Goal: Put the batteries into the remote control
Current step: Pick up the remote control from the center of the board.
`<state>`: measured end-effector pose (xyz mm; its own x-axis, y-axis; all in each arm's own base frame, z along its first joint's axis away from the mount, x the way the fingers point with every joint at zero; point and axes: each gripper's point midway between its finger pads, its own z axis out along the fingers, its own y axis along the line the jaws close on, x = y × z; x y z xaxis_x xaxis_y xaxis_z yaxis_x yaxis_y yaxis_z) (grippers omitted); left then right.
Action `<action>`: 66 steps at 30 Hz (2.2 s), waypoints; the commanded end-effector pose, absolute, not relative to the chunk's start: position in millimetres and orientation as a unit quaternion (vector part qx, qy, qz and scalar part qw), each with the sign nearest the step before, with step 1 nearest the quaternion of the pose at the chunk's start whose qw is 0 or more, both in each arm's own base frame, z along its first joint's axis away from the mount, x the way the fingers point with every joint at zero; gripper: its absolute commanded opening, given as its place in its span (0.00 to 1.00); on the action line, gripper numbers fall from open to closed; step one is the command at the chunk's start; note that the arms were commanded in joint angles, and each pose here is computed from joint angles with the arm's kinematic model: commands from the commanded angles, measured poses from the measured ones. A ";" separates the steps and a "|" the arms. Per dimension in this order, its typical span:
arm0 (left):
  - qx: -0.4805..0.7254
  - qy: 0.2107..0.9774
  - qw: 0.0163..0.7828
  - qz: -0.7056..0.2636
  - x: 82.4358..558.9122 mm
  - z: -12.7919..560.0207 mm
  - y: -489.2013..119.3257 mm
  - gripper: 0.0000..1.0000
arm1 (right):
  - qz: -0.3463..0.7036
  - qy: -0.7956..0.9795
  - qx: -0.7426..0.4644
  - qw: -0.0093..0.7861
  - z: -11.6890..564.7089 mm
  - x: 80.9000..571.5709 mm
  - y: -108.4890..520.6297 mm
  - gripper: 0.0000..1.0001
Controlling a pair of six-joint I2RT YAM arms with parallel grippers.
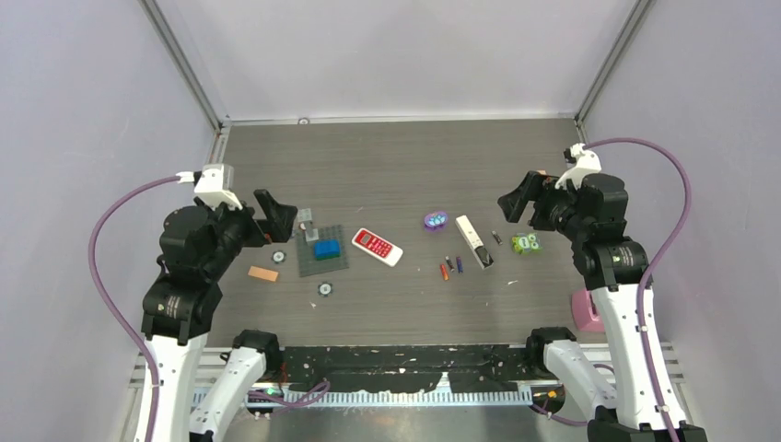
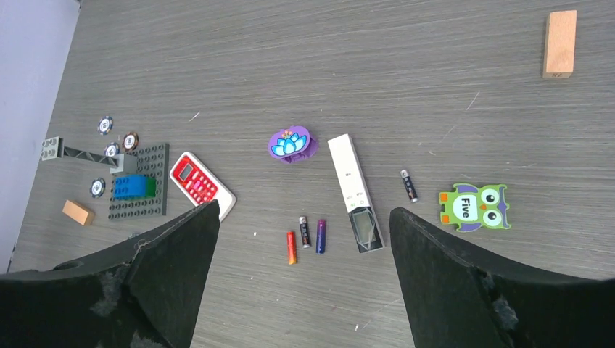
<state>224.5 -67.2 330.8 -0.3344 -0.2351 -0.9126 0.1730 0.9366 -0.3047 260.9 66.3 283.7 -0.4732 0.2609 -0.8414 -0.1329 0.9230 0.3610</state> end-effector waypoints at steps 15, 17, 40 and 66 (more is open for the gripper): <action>0.032 0.760 0.589 -0.273 183.3 318.1 -97.1 0.99 | 0.320 0.816 -0.021 0.481 276.6 226.0 112.9 0.95; 0.044 0.768 0.568 -0.292 175.9 310.6 -104.8 0.99 | 0.331 0.815 -0.027 0.474 269.8 224.3 120.0 0.94; -0.042 0.825 0.435 -0.358 167.9 246.7 -122.5 0.96 | 0.207 0.879 -0.217 0.371 141.4 267.2 257.5 0.95; -0.044 0.818 0.463 -0.338 194.3 221.4 -117.9 0.97 | 0.151 0.855 -0.421 0.261 38.5 292.8 350.4 0.85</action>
<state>185.2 -117.8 205.5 -0.6335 -0.3701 -0.6795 0.1929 0.7749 -0.6019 289.1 342.1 33.4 -0.5523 -0.6184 -0.5590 -0.7696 0.6360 0.0567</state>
